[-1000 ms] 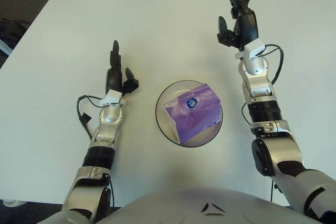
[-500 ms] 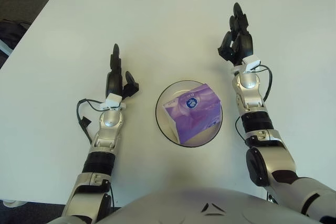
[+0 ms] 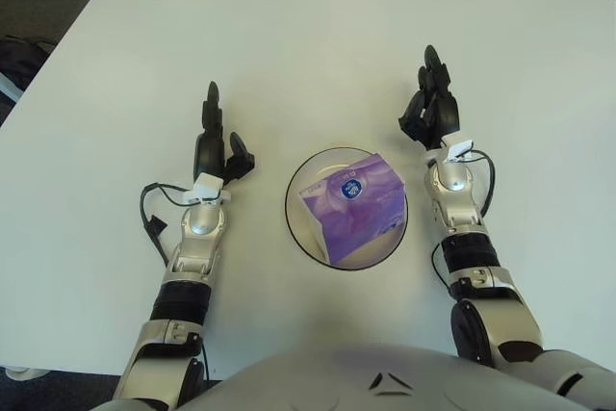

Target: Put the tissue paper into the plate.

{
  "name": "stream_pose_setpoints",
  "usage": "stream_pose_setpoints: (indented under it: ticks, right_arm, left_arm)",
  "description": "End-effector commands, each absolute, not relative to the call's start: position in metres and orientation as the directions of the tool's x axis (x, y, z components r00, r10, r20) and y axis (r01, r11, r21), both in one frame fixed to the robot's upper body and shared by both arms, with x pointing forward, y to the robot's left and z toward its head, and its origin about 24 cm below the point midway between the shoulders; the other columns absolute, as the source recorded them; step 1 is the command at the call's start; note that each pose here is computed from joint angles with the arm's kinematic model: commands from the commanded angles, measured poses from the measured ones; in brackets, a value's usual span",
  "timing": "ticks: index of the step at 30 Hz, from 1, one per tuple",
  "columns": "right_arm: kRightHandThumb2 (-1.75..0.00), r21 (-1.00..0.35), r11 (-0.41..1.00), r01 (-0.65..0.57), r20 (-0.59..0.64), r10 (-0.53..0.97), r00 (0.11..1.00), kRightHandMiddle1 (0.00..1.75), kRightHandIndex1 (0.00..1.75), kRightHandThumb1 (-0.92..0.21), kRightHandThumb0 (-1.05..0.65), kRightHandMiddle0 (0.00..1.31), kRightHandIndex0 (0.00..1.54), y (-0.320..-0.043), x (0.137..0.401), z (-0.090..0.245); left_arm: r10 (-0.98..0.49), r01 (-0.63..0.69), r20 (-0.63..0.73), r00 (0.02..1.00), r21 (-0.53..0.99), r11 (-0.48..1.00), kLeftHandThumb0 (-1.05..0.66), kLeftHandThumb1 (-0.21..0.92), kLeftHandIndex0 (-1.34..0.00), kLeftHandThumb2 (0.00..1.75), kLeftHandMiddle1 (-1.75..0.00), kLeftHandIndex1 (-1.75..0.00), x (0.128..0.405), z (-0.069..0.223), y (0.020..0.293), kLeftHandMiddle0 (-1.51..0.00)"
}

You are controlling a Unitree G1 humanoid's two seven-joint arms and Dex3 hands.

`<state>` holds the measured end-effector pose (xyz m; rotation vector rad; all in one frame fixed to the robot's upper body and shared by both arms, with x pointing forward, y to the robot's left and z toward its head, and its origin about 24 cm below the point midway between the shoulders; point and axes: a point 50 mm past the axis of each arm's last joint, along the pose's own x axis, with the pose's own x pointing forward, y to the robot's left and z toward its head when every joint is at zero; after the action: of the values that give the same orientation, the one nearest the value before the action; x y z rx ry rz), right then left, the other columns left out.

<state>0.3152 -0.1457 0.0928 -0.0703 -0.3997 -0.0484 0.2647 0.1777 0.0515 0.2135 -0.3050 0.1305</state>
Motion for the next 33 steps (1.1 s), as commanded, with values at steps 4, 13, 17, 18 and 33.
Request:
stream_pose_setpoints:
  ticks: [4,13,17,18,33]
  right_arm:
    - [-1.12,-0.054,0.996,0.077,0.32,-0.056,0.946,0.16,0.02,-0.92,-0.82,0.0,0.06,-0.158,0.296,0.076]
    - [-1.09,-0.085,0.99,0.114,0.259,-0.088,0.962,0.22,0.02,-0.92,-0.79,0.0,0.09,-0.166,0.268,0.058]
    - [-1.08,-0.092,0.986,0.135,0.227,-0.112,0.968,0.26,0.02,-0.92,-0.76,0.0,0.1,-0.169,0.262,0.053]
    - [-1.08,-0.094,0.986,0.14,0.219,-0.117,0.969,0.27,0.02,-0.92,-0.76,0.0,0.1,-0.17,0.261,0.052]
    - [-1.02,-0.077,0.981,0.18,0.178,-0.164,0.97,0.49,0.03,-0.92,-0.61,0.0,0.17,-0.167,0.24,0.043]
  left_arm:
    - [0.137,-0.146,0.06,0.989,0.188,0.971,-0.89,0.92,0.0,1.19,-0.01,-0.16,0.224,-0.01,0.177,-0.04]
    - [0.127,-0.138,0.068,0.99,0.191,0.972,-0.9,0.92,0.0,1.2,-0.01,-0.16,0.223,-0.01,0.177,-0.04]
    - [0.121,-0.133,0.072,0.99,0.189,0.973,-0.9,0.92,0.0,1.21,-0.01,-0.15,0.223,-0.011,0.177,-0.04]
    - [0.121,-0.132,0.073,0.99,0.189,0.973,-0.9,0.92,0.0,1.21,-0.01,-0.15,0.223,-0.011,0.177,-0.04]
    - [0.111,-0.127,0.088,0.99,0.196,0.972,-0.9,0.92,0.0,1.21,0.0,-0.17,0.226,-0.009,0.179,-0.04]
